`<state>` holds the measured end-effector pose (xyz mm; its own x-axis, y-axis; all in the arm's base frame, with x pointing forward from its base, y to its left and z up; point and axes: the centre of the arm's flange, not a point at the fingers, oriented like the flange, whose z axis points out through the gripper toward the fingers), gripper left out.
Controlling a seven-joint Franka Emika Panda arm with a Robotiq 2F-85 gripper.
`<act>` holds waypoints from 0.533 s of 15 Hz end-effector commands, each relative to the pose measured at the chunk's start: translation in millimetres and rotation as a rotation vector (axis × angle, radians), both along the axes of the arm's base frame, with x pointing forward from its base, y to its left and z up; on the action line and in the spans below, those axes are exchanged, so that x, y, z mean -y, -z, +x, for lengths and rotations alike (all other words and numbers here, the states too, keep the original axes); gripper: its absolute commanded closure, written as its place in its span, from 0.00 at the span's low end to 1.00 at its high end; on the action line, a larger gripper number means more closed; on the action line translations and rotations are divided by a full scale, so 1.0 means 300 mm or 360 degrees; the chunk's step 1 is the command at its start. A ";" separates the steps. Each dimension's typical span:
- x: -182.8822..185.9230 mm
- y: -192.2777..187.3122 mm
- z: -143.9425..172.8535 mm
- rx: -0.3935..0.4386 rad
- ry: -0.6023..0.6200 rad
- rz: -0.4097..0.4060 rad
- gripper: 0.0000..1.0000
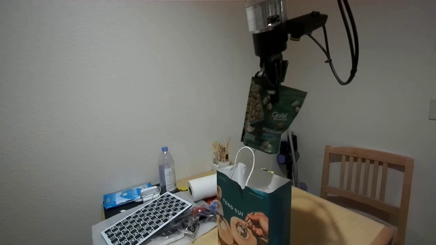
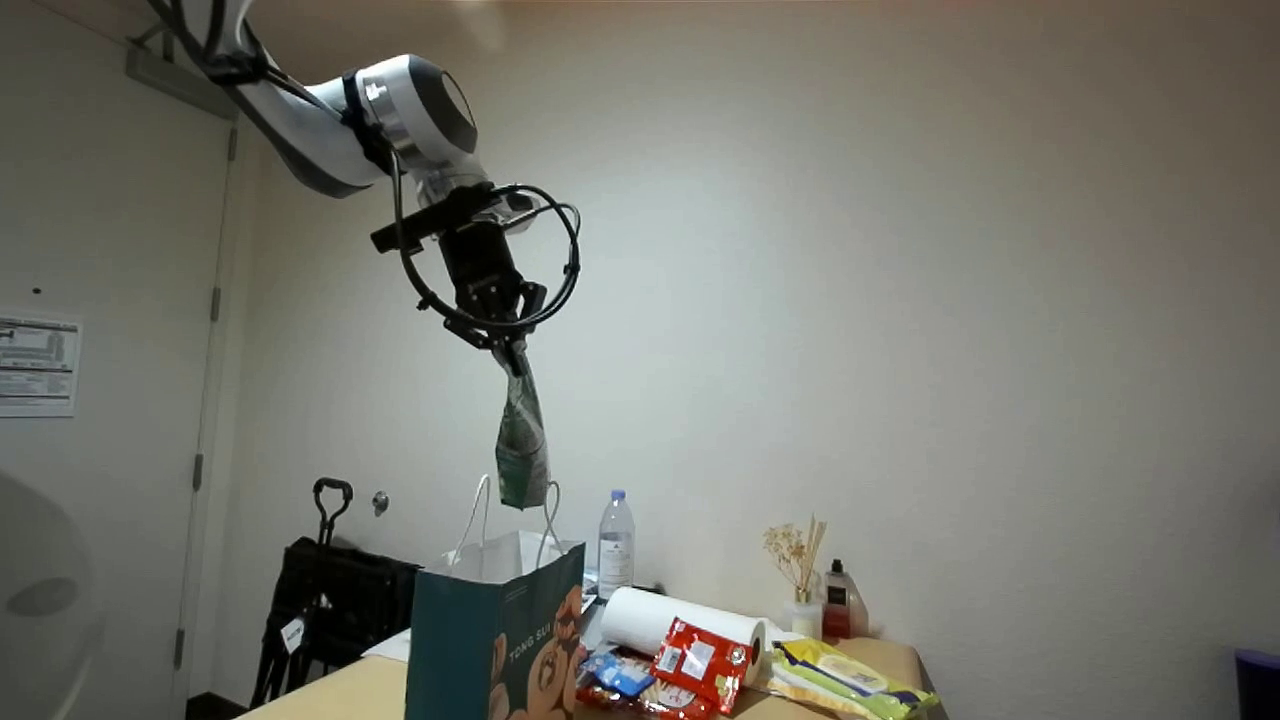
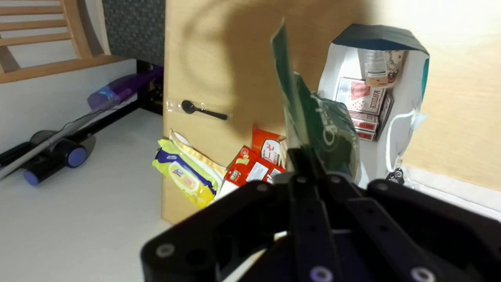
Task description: Put the green packet in the green bag
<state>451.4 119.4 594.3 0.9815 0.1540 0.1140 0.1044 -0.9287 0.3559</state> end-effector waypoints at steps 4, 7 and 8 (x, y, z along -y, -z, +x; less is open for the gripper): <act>0.002 0.138 0.069 -0.0108 0.0047 0.0057 1.00; -0.035 0.200 0.102 -0.0186 0.0033 0.0017 1.00; -0.058 0.221 0.110 -0.0207 0.0017 -0.0020 1.00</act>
<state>476.1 120.7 537.9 0.9890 0.1476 0.0066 0.1370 -0.9334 0.3317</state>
